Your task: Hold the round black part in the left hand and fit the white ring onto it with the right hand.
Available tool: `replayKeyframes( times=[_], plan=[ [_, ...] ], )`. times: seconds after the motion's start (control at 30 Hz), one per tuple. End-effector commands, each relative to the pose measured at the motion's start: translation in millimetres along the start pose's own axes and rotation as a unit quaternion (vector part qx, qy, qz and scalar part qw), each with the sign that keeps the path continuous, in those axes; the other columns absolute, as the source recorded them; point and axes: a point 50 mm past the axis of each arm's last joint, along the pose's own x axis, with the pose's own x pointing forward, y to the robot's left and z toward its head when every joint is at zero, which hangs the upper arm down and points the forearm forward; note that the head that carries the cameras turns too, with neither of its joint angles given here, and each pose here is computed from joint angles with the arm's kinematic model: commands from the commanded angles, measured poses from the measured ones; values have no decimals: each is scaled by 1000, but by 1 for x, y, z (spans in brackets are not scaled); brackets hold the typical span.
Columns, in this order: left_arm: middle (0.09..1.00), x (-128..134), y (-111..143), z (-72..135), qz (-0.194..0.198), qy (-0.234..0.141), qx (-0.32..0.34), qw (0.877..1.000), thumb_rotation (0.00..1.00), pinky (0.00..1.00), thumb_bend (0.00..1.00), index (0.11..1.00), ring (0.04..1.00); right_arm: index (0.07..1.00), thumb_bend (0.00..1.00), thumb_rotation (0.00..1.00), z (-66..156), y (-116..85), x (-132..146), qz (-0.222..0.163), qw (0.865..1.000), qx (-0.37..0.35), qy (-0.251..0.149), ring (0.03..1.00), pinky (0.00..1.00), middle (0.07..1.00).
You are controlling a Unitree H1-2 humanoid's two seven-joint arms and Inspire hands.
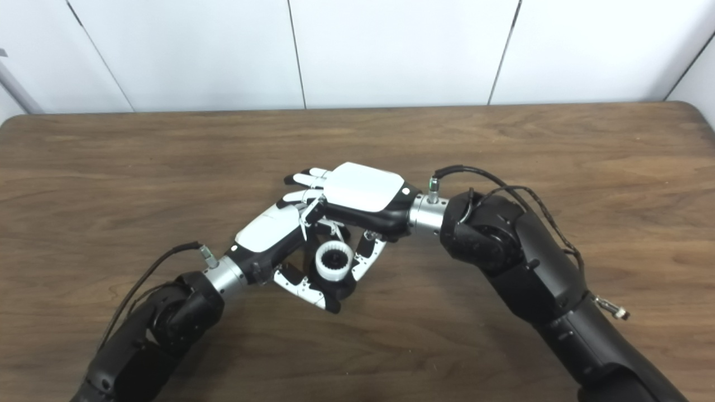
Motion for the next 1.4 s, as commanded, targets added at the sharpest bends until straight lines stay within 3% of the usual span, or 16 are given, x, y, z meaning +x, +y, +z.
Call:
replayKeyframes(
  times=[0.0,0.23,0.27,0.3,0.37,0.97,1.37],
  plan=[
    [697,7,4,11,0,-28,6,1000,57,1000,523,480,880,486,525,150,1,-2,0,36,999,-8,3,1000,1000,906],
    [697,7,4,8,-1,-25,9,1000,56,1000,524,480,899,491,524,146,1,-4,-3,65,998,-9,12,1000,1000,941],
    [698,8,4,8,0,-25,9,1000,56,1000,524,480,902,542,806,146,1,-4,-4,68,998,-10,13,1000,1000,944],
    [697,8,4,8,1,-24,9,1000,57,1000,524,480,903,565,902,143,1,-5,-5,72,997,-12,13,1000,1000,952],
    [696,9,4,8,1,-24,10,1000,57,1000,524,480,902,595,981,145,0,-6,-6,82,996,-16,17,1000,1000,969],
    [718,12,1,5,4,-13,19,1000,58,1000,524,481,908,608,1000,203,-1,-6,-9,44,999,10,4,1000,1000,980],
    [716,17,-23,-25,1,7,41,999,57,1000,524,482,917,625,1000,185,-4,-28,-21,5,1000,2,3,1000,1000,1000]
  ],
)
